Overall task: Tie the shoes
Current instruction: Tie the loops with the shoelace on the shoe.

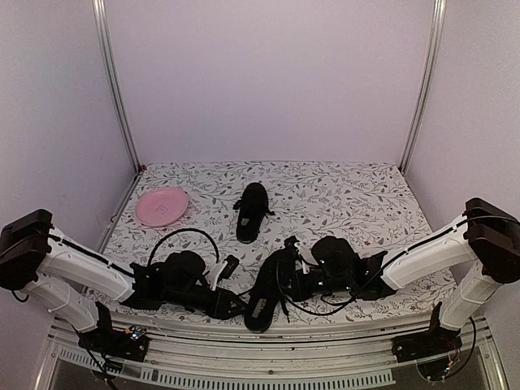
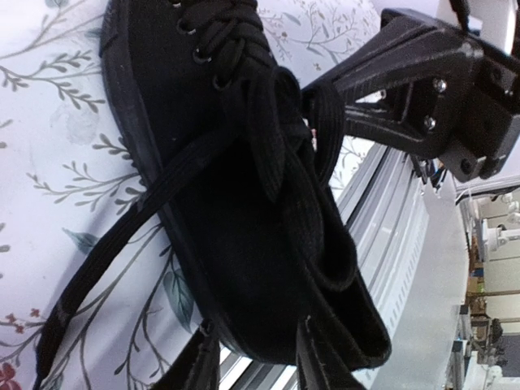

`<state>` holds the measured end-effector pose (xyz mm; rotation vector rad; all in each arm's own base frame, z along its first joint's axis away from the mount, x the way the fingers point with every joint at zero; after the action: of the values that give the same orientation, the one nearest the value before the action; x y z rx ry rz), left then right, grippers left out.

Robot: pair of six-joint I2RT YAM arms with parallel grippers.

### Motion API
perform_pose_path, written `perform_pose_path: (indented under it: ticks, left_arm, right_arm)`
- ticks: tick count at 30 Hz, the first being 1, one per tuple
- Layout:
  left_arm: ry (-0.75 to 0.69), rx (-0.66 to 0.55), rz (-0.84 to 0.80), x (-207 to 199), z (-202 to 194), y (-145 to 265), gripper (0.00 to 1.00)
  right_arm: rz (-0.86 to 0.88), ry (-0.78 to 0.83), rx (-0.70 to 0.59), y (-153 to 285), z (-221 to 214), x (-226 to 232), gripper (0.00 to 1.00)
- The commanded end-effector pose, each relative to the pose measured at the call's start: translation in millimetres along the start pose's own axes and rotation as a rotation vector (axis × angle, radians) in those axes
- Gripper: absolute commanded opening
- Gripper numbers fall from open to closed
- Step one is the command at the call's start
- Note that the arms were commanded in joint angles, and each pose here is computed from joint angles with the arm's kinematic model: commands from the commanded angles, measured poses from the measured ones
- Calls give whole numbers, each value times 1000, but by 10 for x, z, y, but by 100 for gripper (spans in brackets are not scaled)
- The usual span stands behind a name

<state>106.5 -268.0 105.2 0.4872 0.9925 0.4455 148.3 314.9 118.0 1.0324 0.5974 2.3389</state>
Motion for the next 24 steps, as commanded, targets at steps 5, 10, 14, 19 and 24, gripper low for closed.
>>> perform_pose_path:
  ticks: [5, 10, 14, 19, 24]
  left_arm:
    - [-102, -95, 87, -196, 250, 213, 38]
    - [-101, -115, 100, -230, 445, 201, 38]
    - [-110, -86, 96, -239, 514, 109, 38]
    - [-109, -38, 82, -251, 523, -19, 30]
    - [-98, -18, 85, -220, 495, -53, 17]
  right_arm:
    - [6, 9, -16, 28, 14, 34, 2]
    - [5, 11, -16, 20, 13, 30, 2]
    - [5, 11, -15, 14, 10, 30, 2]
    - [6, 9, -13, 8, 6, 27, 2]
    - [4, 7, -13, 5, 2, 23, 2]
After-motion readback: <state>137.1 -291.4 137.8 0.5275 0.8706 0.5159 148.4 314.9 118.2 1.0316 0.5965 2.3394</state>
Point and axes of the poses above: each gripper's point midway between its finger pads, its own y axis back along the fingers, its own x axis along the line the jaws close on, z = x × y, the point moved 9 cm from there along y, back along the fingers, and after that the axes turned 2 degrees about y, right-handed, at the moved point
